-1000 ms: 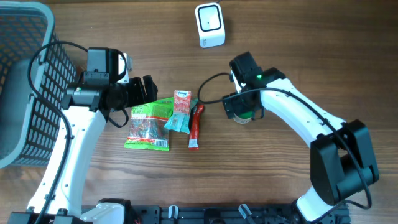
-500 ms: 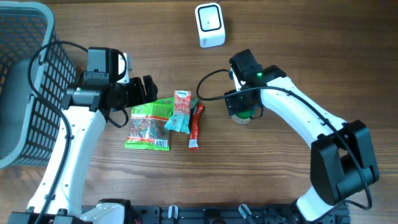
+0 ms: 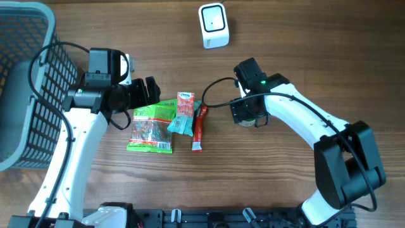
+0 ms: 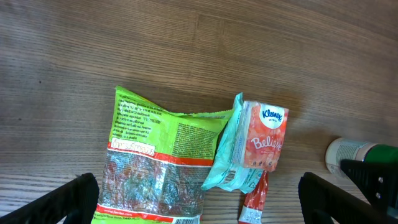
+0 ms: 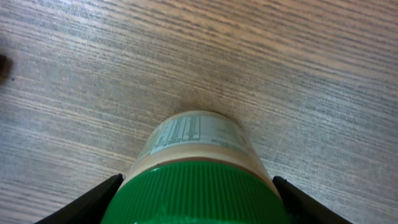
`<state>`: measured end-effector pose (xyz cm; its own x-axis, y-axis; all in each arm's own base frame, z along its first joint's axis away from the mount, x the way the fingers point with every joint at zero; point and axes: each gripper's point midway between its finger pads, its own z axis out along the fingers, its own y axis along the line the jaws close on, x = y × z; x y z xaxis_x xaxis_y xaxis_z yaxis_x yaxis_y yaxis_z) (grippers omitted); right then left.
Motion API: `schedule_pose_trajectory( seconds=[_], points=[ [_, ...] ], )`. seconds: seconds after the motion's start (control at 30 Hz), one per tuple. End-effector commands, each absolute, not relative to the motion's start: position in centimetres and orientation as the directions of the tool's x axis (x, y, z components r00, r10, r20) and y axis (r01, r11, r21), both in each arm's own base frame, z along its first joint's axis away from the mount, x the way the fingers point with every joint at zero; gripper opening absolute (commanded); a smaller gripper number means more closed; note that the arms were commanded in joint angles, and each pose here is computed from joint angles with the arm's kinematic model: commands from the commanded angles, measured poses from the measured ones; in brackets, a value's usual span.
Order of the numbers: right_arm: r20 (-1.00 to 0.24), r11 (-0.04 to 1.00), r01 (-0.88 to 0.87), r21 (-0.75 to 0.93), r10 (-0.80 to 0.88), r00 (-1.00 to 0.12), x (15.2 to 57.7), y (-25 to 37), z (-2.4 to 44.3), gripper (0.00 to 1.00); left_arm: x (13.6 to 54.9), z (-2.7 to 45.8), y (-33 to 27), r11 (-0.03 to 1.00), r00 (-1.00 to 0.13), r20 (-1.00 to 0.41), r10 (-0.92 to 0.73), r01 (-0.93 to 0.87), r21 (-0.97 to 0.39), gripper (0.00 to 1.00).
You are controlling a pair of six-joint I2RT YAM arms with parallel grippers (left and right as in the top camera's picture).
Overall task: Scan the item barcode
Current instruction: 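Carry the jar up to the white scanner and hold its label there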
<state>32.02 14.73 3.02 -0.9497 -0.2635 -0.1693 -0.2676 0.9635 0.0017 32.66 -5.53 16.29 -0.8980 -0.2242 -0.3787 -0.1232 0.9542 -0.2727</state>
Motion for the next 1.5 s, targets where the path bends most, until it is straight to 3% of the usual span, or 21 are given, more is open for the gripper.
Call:
schedule_pose_trajectory(
  seconds=[0.0,0.77,1.0,1.17,1.37,1.47],
  points=[
    [-0.175,0.966,-0.258,-0.011,-0.256,-0.951,31.7,14.5,2.0,0.75,32.7,16.4,-5.9,0.951,-0.899,-0.375,-0.227,-0.121,-0.286,1.00],
    [-0.197,0.972,-0.236,-0.003,-0.232,-0.953,31.5,14.4,0.5,0.73,32.7,16.4,-5.9,0.951,-0.899,-0.375,-0.227,-0.121,-0.286,1.00],
    [-0.185,0.968,-0.250,-0.012,-0.248,-0.951,31.5,14.4,1.2,0.59,32.7,16.4,-5.9,0.951,-0.899,-0.375,-0.227,-0.121,-0.286,1.00],
    [-0.198,0.965,-0.260,-0.016,-0.258,-0.946,32.7,14.9,4.3,0.56,32.7,16.4,-5.9,0.951,-0.899,-0.375,-0.227,-0.121,-0.286,1.00],
    [-0.280,0.966,-0.259,0.002,-0.248,-0.927,34.2,15.6,10.8,0.45,32.7,16.4,-5.9,0.951,-0.898,-0.375,-0.228,-0.122,-0.286,1.00],
    [-0.360,0.966,-0.259,0.018,-0.236,-0.903,34.9,16.0,15.2,0.33,32.7,16.4,-5.9,0.951,-0.898,-0.375,-0.228,-0.122,-0.286,1.00]
  ],
)
